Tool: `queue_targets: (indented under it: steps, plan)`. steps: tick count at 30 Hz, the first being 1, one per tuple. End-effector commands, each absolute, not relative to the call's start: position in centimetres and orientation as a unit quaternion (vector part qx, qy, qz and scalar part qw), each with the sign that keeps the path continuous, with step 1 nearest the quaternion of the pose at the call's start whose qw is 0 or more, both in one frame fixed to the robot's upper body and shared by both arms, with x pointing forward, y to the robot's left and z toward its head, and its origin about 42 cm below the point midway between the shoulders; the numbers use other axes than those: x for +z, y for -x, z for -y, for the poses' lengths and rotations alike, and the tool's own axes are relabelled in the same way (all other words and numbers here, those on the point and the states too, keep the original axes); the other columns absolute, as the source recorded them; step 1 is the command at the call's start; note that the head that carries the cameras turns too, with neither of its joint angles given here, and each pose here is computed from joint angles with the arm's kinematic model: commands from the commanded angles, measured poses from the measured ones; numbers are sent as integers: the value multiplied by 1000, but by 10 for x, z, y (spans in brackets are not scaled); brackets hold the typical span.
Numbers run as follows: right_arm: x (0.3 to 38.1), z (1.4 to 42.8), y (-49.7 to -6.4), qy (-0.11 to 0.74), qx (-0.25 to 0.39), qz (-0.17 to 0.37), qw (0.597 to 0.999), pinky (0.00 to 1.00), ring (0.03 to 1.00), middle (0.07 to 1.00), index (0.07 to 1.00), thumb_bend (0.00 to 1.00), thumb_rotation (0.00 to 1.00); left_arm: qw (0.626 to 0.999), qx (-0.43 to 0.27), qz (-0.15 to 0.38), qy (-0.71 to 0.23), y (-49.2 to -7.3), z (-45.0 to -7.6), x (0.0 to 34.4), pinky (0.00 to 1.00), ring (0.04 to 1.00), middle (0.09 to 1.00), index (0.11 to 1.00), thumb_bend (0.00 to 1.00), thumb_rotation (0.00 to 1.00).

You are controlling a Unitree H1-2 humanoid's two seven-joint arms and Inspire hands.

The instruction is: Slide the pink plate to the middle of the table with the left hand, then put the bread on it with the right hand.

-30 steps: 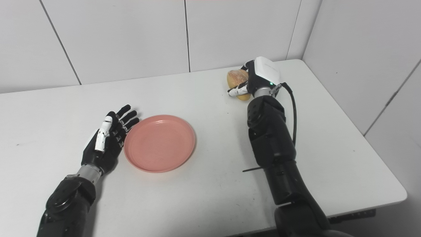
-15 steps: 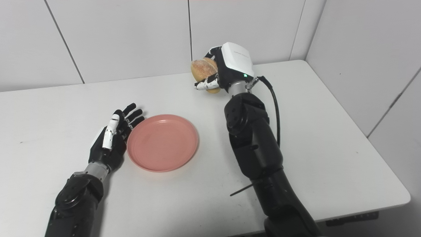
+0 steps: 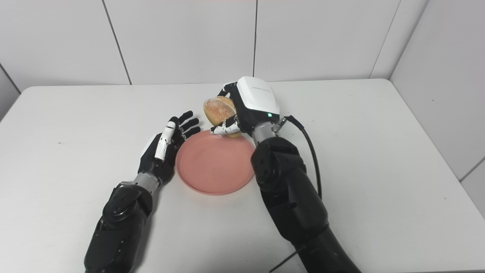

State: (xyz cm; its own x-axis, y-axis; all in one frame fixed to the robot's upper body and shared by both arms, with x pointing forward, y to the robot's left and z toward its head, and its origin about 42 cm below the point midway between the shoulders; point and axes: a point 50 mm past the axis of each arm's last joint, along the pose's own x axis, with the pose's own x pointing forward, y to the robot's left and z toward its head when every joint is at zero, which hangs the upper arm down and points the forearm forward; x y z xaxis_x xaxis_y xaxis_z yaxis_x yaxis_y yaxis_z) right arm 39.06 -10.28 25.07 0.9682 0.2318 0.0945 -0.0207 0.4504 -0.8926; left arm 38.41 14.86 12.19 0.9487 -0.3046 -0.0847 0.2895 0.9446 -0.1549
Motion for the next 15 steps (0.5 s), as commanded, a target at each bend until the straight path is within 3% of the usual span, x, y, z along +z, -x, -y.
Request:
queue_targets:
  steps: [1,15]
  plan:
    - [266,93,-392,520,65,145,839,209,289,394,489,509,134,985,-136,-83,67,-381,-142,109,872,874,876,860,312,1000]
    - [233,91,-385,529,117,101,834,205,288,399,490,508,131,988,-122,-69,68,-382,-136,113,905,897,900,885,331,1000]
